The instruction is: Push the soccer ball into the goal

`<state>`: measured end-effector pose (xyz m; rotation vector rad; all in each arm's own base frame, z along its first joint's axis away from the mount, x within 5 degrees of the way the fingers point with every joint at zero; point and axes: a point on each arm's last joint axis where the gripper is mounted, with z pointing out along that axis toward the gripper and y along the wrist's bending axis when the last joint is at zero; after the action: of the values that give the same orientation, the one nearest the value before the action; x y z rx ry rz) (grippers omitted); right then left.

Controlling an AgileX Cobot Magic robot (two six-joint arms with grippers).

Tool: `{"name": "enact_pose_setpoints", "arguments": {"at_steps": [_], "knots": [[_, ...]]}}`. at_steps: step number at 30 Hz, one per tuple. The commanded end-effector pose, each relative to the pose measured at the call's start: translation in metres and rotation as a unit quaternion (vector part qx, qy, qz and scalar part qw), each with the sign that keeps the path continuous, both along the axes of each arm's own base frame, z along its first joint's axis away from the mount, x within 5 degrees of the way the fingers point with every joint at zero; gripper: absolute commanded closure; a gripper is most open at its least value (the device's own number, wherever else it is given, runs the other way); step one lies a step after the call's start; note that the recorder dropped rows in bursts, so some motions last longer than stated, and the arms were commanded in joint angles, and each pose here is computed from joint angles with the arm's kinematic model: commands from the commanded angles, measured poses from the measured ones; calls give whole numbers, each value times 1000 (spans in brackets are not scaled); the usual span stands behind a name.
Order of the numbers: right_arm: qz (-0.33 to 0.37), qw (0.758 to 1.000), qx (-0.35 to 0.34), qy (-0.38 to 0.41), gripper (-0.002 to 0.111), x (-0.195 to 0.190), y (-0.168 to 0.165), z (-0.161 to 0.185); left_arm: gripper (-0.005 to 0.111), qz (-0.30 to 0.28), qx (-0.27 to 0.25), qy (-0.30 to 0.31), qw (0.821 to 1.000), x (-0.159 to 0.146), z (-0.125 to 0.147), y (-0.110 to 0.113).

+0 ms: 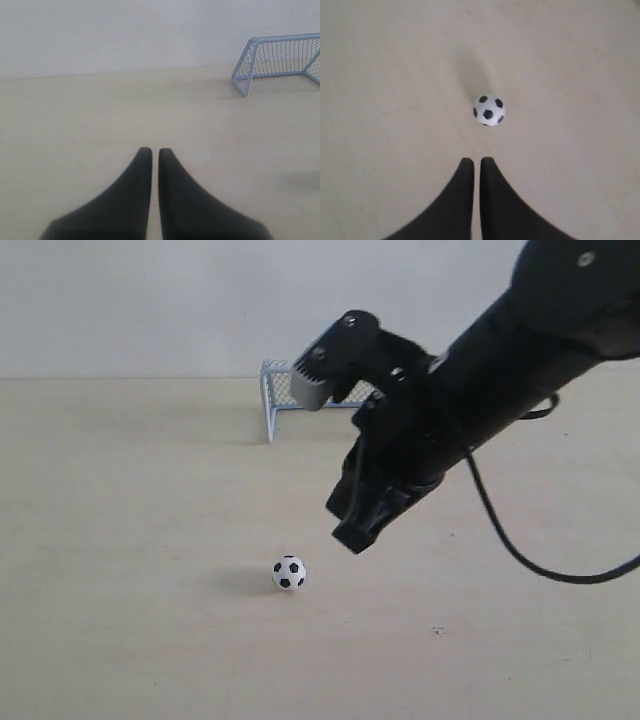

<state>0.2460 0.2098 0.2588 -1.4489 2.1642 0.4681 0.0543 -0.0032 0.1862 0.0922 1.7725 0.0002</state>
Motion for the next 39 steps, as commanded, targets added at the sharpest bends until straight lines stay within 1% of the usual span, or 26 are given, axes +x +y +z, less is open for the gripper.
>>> {"name": "enact_pose_setpoints", "arguments": {"at_steps": [1, 8, 13, 18, 21, 24, 27, 32, 37, 39], "knots": [[31, 999, -10, 6, 108, 2, 29, -10, 102, -2, 2, 1, 1000, 0, 1, 0], [61, 996, -46, 49, 108, -9, 60, -55, 102, -2, 2, 1, 1000, 0, 1, 0], [98, 990, -97, 1, 108, -5, 72, -87, 102, -2, 2, 1, 1000, 0, 1, 0], [113, 987, -117, 16, 108, -4, 73, -105, 102, -2, 2, 1, 1000, 0, 1, 0], [137, 983, -118, 21, 108, -9, 75, -105, 102, -2, 2, 1, 1000, 0, 1, 0], [148, 983, -111, -7, 108, -6, 78, -105, 102, -2, 2, 1, 1000, 0, 1, 0], [175, 977, -120, -18, 108, -4, 78, -113, 102, -2, 2, 1, 1000, 0, 1, 0], [189, 974, -116, -54, 108, 1, 81, -116, 102, -2, 2, 1, 1000, 0, 1, 0], [193, 972, -125, -41, 108, 0, 80, -121, 102, -2, 2, 1, 1000, 0, 1, 0], [189, 974, -123, -16, 108, -4, 80, -122, 102, -2, 2, 1, 1000, 0, 1, 0]]}}
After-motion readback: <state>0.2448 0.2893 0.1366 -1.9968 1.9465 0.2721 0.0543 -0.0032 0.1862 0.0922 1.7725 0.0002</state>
